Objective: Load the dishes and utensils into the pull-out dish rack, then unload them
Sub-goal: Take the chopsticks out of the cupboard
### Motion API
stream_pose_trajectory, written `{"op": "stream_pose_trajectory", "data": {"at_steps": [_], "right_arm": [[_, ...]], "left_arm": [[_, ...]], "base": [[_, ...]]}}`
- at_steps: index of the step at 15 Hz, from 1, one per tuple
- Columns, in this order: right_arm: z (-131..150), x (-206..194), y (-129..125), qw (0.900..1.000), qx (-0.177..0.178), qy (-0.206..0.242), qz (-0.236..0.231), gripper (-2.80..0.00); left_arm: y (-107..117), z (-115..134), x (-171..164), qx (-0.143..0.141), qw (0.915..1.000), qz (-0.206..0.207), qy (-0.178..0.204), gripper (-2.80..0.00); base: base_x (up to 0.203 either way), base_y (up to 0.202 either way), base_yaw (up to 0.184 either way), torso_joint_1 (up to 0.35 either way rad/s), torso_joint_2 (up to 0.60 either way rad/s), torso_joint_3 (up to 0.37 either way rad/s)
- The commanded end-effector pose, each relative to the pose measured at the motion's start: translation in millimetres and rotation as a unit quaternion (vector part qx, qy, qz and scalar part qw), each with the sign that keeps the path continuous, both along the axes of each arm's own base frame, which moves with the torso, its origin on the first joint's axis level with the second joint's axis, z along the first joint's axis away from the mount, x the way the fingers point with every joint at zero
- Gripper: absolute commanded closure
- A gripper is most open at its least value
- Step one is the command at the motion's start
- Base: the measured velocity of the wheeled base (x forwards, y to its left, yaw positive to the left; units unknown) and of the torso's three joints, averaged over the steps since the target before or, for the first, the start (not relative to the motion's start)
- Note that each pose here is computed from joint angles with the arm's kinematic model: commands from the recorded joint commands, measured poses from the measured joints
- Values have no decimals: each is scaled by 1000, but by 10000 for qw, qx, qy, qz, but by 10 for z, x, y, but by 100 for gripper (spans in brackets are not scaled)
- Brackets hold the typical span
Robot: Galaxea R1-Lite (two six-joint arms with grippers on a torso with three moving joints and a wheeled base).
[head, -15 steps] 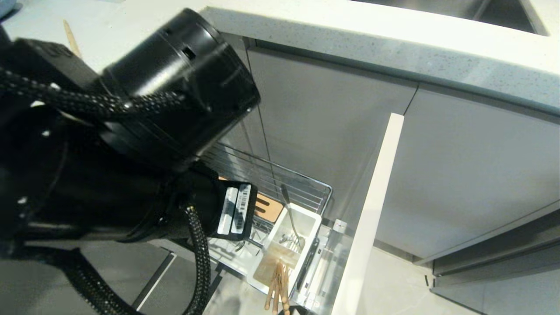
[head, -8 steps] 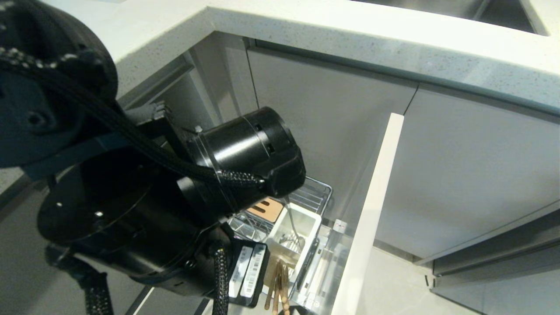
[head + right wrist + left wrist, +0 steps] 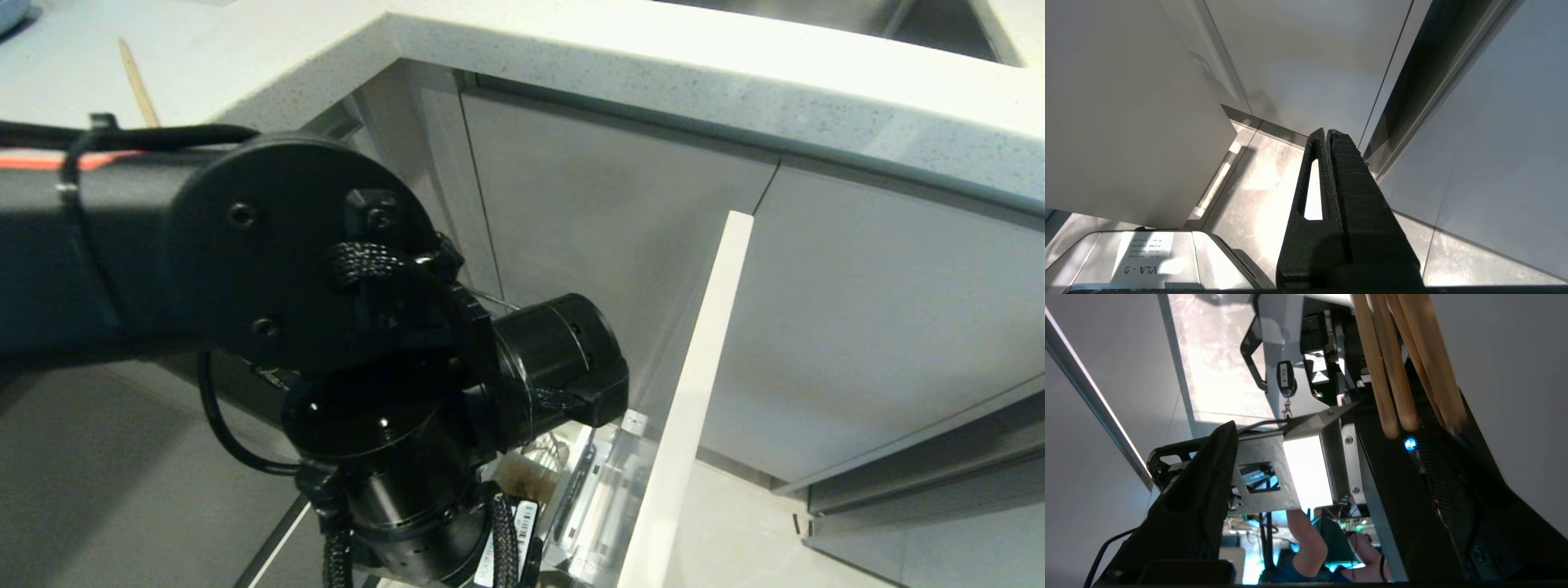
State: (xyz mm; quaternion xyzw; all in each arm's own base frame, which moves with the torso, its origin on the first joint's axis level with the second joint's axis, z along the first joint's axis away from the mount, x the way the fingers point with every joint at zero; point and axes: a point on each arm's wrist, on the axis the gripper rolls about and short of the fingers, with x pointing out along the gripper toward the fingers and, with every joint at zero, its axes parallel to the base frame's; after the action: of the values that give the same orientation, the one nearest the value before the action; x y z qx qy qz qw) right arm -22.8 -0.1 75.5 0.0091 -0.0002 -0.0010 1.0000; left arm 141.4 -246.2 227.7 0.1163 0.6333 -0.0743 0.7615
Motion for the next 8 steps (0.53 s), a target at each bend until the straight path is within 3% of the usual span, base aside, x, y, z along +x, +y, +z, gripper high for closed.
{"op": "stream_pose_trajectory", "data": {"at_steps": [1, 8], "right_arm": [[-4, 1, 0, 10000, 1, 10, 2, 0], [-4, 1, 0, 10000, 1, 10, 2, 0]], "left_arm": [[-18, -104, 116, 185, 9996, 174, 93, -280], [90, -158, 241, 468, 9981, 408, -27, -280]], "base": [[0, 0, 0, 0, 0, 0], [0, 0, 0, 0, 0, 0]]}}
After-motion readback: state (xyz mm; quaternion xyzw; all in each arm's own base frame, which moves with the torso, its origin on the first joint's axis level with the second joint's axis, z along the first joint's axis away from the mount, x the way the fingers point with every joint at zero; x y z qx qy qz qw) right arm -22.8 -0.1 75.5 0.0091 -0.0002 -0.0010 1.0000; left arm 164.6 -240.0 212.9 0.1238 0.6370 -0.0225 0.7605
